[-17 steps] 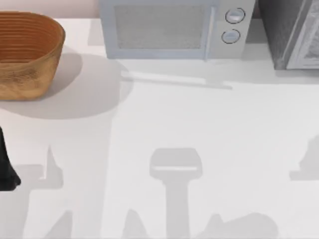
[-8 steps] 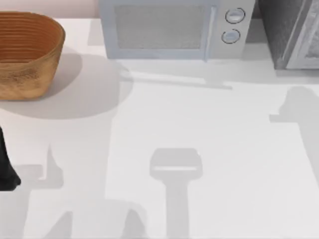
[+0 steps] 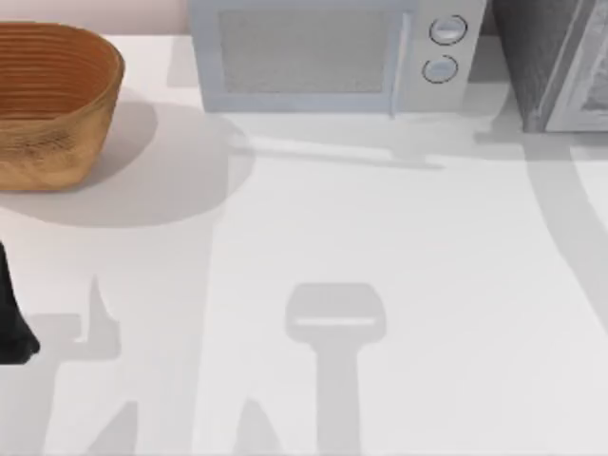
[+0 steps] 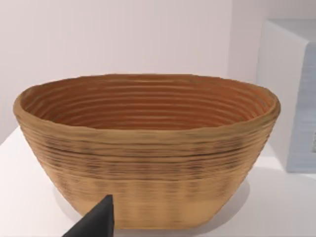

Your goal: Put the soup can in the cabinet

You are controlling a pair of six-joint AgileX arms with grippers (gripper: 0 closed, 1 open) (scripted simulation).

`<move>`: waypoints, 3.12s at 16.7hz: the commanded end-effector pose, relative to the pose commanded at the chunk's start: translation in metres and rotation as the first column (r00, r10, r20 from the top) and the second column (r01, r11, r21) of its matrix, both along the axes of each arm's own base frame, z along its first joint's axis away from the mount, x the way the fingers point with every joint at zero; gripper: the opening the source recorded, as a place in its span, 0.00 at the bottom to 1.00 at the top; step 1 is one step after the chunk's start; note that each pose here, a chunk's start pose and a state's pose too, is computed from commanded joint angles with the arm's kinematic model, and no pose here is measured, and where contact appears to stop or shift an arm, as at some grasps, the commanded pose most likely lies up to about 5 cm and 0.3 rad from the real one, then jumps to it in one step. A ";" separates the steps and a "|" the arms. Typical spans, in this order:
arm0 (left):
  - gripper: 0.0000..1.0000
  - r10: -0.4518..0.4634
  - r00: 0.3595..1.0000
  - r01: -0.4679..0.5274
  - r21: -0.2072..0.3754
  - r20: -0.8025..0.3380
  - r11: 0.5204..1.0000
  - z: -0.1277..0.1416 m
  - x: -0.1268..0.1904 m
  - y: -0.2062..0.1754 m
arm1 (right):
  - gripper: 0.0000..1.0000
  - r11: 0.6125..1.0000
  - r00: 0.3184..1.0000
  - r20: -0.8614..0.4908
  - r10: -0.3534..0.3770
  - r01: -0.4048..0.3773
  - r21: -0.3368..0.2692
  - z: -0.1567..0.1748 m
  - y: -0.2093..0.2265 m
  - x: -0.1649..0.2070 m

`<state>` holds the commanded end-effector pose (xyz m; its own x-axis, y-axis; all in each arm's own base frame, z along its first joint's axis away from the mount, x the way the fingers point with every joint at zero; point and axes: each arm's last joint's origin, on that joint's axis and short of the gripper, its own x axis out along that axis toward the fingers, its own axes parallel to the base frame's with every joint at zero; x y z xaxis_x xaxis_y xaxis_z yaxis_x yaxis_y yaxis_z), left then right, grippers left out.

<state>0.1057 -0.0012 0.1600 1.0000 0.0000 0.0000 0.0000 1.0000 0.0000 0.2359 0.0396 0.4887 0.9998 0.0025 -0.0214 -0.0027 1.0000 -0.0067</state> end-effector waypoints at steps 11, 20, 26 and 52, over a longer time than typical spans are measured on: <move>1.00 0.000 1.000 0.000 0.000 0.000 1.000 0.000 0.000 0.000 | 0.00 1.000 1.000 0.021 -0.004 0.004 0.011 0.022 0.007 0.020; 1.00 0.000 1.000 0.000 0.000 0.000 1.000 0.000 0.000 0.000 | 0.00 1.000 1.000 0.010 0.006 -0.006 0.010 0.047 0.013 0.092; 1.00 0.000 1.000 0.000 0.000 0.000 1.000 0.000 0.000 0.000 | 0.00 1.000 1.000 0.021 -0.001 0.001 0.010 0.049 0.009 0.150; 1.00 0.000 1.000 0.000 0.000 0.000 1.000 0.000 0.000 0.000 | 1.00 1.000 1.000 0.022 -0.004 0.004 0.011 0.042 0.005 0.170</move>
